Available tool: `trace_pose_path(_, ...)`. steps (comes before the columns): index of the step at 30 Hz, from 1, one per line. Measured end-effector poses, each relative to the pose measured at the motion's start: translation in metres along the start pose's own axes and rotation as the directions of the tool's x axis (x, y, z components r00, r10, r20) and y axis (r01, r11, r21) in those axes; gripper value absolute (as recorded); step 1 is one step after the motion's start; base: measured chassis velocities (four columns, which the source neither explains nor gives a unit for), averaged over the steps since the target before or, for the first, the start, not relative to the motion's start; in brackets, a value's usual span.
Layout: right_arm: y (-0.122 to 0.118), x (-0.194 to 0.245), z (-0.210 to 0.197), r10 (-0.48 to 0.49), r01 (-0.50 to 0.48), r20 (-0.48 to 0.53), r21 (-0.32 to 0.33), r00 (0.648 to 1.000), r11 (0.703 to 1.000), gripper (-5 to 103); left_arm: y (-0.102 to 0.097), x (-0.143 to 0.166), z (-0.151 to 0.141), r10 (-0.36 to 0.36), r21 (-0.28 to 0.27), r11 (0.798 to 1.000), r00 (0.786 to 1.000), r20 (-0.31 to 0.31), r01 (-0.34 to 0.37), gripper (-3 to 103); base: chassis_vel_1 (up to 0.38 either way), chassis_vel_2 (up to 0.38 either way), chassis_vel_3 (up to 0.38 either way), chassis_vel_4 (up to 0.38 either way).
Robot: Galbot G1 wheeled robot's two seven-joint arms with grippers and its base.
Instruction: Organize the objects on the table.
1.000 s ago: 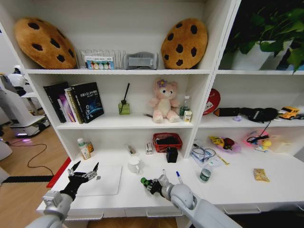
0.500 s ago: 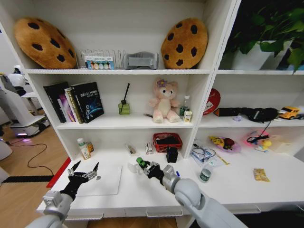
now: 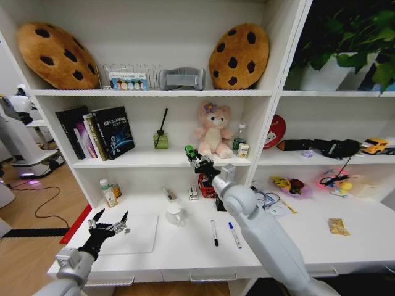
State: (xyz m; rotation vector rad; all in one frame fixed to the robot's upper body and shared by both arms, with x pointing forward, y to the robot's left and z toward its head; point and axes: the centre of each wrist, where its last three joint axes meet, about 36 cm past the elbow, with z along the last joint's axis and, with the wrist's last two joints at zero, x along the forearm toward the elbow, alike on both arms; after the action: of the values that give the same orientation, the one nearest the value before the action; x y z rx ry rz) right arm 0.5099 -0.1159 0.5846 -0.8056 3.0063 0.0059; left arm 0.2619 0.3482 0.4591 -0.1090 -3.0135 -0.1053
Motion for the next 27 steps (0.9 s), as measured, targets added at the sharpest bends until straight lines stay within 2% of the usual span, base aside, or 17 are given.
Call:
trace_pose_path(6,0.02,-0.051,0.003,-0.015,0.014,-0.08,-0.019,0.997,1.0,34,0.0,0.0,0.0,0.0,0.0,1.0,1.0,0.0,0.0,100,0.0,0.0,0.0,0.0)
trace_pose_path(12,0.032,-0.094,-0.023,0.047,-0.051,-0.145,-0.026,0.988,0.998,34,0.0,0.0,0.0,0.0,0.0,1.0,1.0,0.0,0.0,100,0.0,0.0,0.0,0.0)
trace_pose_path(17,0.035,-0.107,-0.039,0.08,-0.089,-0.181,-0.043,0.98,0.995,34,0.0,0.0,0.0,0.0,0.0,1.0,1.0,0.0,0.0,100,0.0,0.0,0.0,0.0)
trace_pose_path(22,0.042,-0.117,-0.054,0.086,-0.122,-0.281,-0.11,0.956,0.986,34,0.0,0.0,0.0,0.0,0.0,1.0,1.0,0.0,0.0,100,0.0,0.0,0.0,0.0)
trace_pose_path(27,0.042,-0.121,-0.056,0.101,-0.155,-0.319,-0.148,0.942,0.977,34,0.0,0.0,0.0,0.0,0.0,1.0,1.0,0.0,0.0,100,0.0,0.0,0.0,0.0)
